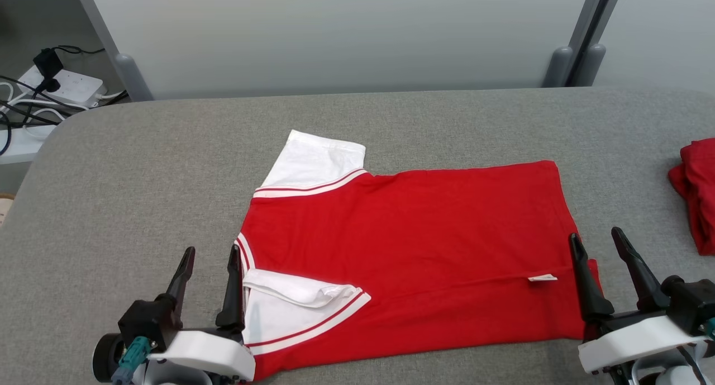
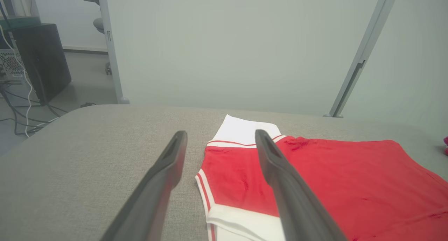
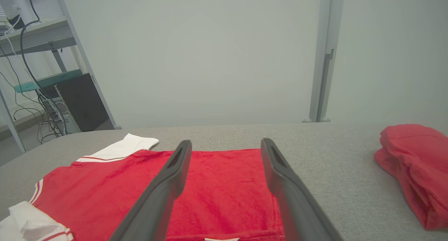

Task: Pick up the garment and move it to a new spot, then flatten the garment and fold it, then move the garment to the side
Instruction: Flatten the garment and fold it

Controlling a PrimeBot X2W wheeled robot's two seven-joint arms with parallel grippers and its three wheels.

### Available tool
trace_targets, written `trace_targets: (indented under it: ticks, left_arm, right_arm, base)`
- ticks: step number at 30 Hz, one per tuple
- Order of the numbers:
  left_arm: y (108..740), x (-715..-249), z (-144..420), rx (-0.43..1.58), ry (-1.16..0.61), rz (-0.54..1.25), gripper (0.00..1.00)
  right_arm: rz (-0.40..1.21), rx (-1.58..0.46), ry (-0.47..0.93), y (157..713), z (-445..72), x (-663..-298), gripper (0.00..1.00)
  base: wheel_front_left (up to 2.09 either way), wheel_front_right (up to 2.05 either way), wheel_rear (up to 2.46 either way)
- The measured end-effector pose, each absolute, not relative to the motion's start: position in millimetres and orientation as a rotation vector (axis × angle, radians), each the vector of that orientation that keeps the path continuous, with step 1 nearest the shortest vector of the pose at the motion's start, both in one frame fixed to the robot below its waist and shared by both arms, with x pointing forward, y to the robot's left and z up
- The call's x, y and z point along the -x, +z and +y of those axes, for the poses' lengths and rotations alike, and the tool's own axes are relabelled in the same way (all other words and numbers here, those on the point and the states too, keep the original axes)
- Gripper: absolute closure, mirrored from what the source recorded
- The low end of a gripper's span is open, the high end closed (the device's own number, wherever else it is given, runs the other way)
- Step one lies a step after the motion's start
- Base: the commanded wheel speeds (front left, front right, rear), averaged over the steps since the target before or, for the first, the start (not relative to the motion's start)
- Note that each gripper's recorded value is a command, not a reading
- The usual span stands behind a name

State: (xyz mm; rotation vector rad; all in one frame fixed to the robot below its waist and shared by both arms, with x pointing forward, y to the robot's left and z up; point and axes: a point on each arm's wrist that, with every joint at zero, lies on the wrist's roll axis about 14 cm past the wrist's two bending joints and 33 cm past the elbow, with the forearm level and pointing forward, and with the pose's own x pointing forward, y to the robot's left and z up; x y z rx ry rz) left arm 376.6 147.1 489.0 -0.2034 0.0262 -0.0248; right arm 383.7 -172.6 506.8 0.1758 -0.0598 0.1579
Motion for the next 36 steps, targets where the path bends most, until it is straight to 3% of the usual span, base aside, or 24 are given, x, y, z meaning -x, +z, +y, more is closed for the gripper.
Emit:
trace_targets:
  ticks: [12,36]
  left_arm:
    - [507.5,-424.8,125.6,0.194,-0.118,0.002,0.00]
    - [467.8,-551.0,67.9,0.139,-0.275,0.259,0.00]
  right_arm:
    - [-0.013,-0.170,0.166,491.5,-171.4,-385.0,0.00]
    - [0.062,-0.143,0.125,461.6,-194.1,-413.5,0.00]
  base:
    - [0.00,0.00,0.00]
    - [0.00,0.00,0.00]
